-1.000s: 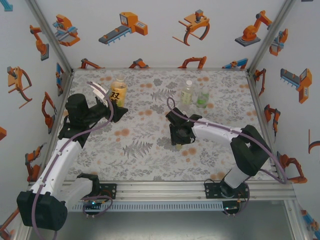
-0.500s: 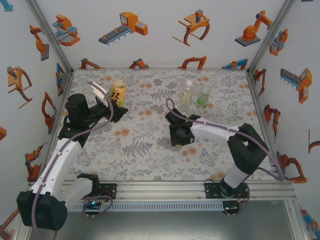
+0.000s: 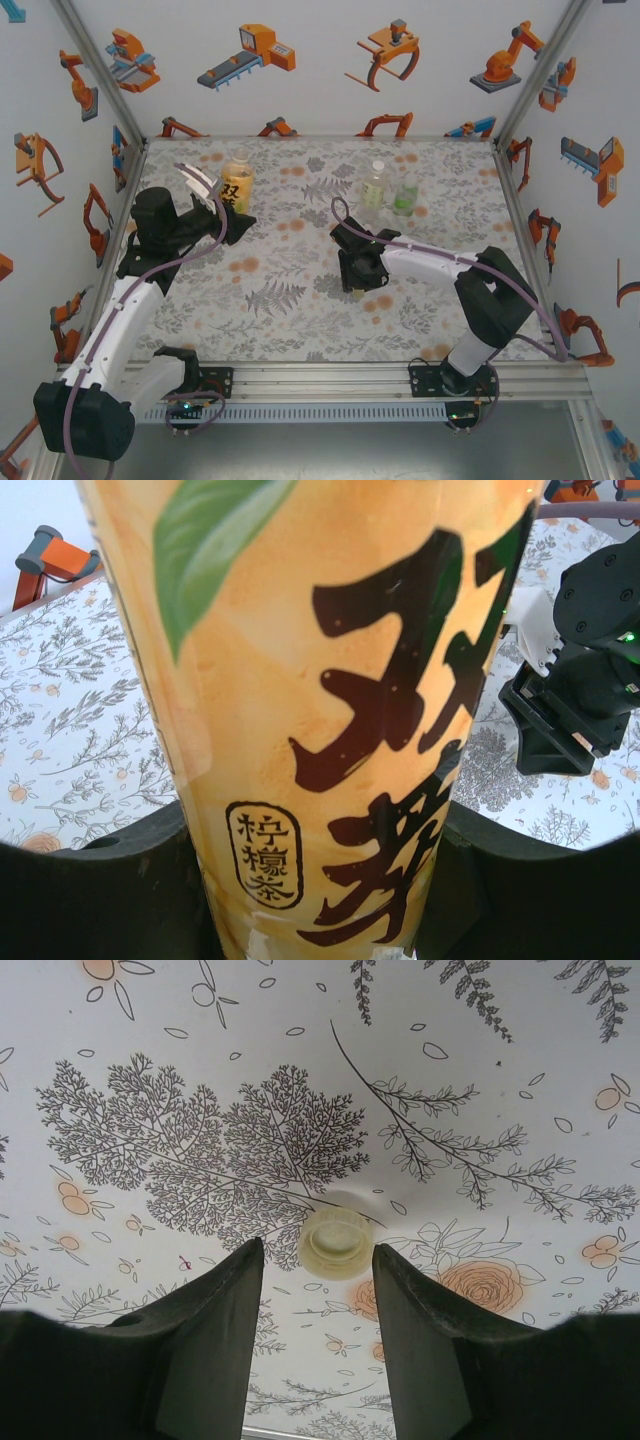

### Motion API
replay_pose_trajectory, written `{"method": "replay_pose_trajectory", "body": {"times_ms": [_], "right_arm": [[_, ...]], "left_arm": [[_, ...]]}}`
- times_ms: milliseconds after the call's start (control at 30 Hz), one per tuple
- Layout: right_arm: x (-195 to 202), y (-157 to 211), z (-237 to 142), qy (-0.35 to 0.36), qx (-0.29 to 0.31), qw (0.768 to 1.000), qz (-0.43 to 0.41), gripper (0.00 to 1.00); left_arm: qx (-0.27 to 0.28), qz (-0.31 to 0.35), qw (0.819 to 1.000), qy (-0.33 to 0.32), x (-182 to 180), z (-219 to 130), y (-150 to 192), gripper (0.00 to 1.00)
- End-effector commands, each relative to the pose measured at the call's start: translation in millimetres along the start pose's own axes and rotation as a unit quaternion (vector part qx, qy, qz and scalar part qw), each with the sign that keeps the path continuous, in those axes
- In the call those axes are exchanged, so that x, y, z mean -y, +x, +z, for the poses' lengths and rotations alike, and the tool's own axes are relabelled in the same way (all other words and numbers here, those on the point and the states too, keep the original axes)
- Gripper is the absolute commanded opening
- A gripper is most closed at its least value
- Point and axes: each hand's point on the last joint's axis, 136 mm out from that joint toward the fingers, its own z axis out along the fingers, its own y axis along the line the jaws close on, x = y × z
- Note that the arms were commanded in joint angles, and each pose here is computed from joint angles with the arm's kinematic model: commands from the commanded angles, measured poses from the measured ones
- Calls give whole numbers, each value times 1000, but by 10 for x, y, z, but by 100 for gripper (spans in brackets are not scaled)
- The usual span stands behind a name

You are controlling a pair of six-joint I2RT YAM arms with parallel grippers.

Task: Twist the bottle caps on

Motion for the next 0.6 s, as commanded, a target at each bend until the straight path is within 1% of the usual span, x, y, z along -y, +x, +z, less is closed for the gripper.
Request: {"method": "replay_pose_trajectory", "body": {"times_ms": [0,300,567], "right_arm": [[22,-46,-59,8,3,1000,-7,47],[-8,-39,-15,1,-1,1000,-7,47],[-7,5,43,2,-10,1000,-6,46]], "left_arm": [[16,13,1000,5,12,-23,-128,13],[16,12,1000,6,15,-23,-129,14],[16,13,1000,2,8,-32,-133,16]]}}
